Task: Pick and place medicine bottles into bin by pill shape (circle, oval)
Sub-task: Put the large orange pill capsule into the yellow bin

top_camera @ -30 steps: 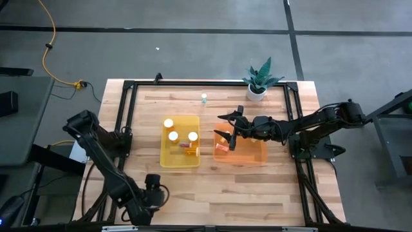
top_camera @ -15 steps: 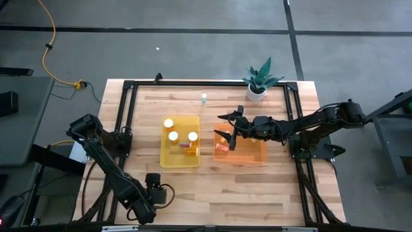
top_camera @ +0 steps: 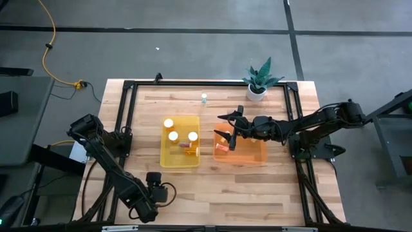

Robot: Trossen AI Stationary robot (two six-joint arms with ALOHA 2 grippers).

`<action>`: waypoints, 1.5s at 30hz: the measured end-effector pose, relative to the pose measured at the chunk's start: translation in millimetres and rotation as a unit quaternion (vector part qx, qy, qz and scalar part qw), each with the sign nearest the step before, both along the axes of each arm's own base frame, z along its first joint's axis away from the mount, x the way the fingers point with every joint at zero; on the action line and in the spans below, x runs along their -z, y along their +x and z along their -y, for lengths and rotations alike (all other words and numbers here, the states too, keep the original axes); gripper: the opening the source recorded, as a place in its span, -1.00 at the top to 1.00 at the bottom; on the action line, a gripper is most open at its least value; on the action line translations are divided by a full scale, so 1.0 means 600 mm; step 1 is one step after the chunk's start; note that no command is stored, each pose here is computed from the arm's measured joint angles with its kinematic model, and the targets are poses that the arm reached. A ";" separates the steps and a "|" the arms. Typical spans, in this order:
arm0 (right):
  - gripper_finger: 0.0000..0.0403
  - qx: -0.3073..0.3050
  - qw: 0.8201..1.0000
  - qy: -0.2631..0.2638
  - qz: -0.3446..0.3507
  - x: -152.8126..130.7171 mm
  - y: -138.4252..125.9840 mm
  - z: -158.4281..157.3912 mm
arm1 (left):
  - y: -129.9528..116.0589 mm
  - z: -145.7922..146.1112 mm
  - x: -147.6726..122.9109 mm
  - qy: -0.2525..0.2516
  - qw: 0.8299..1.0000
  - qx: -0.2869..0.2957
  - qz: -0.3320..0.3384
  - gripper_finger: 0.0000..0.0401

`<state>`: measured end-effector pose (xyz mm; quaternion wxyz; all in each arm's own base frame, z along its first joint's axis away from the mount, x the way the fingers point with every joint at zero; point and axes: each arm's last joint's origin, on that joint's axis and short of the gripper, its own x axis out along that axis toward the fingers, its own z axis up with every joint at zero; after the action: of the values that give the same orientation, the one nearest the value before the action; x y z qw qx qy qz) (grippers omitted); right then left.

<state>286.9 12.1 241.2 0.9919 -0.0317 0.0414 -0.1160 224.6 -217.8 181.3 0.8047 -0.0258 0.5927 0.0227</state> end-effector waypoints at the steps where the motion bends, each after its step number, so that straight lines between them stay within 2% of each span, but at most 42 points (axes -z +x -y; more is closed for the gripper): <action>1: -0.42 0.000 1.000 0.000 0.000 0.000 0.000 0.000 | 0.000 0.000 0.000 0.000 1.000 0.000 0.000 -0.42; 11: -0.42 0.000 1.000 0.000 0.000 0.000 0.000 0.000 | 0.004 -0.006 -0.001 0.004 1.000 0.004 -0.001 0.05; 15: -0.42 0.000 1.000 0.000 0.000 0.000 0.000 0.000 | 0.004 -0.011 -0.008 0.013 1.000 0.020 -0.002 0.10; 18: -0.42 0.000 1.000 0.000 0.000 0.000 0.000 0.000 | 0.006 -0.021 -0.039 0.027 0.999 0.030 0.006 0.04; 20: -0.42 0.000 1.000 0.000 0.000 0.000 0.000 0.000 | 0.005 -0.033 -0.068 0.058 0.997 0.038 0.016 0.01; 23: -0.42 0.000 1.000 0.000 0.000 0.000 0.000 0.000 | 0.005 -0.060 -0.126 0.114 0.990 0.046 0.065 0.01; 27: -0.42 0.000 1.000 0.000 0.001 0.000 0.000 0.000 | 0.009 -0.118 -0.177 0.177 0.977 0.031 0.111 0.01; 30: -0.42 0.000 1.000 0.000 0.002 -0.001 0.000 0.000 | 0.020 -0.174 -0.191 0.194 0.976 -0.007 0.098 0.01; 34: -0.42 0.000 1.000 0.000 0.000 0.000 0.000 0.000 | 0.045 -0.243 -0.178 0.179 0.983 -0.032 0.040 0.01; 40: -0.42 0.000 1.000 0.000 -0.009 0.003 0.000 0.000 | 0.057 -0.314 -0.098 0.073 0.996 -0.043 -0.040 0.01; 43: -0.42 0.000 1.000 0.000 -0.012 0.004 0.000 0.000 | 0.046 -0.334 -0.061 0.074 0.994 -0.055 -0.064 0.01; 45: -0.42 0.000 1.000 -0.001 -0.019 0.006 -0.001 0.000 | 0.050 -0.337 -0.046 0.072 0.995 -0.061 -0.040 0.01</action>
<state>286.5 12.0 237.6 0.9909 -0.0349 0.0600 -0.1156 254.7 -15.4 208.9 0.7771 -0.0031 0.6187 0.1150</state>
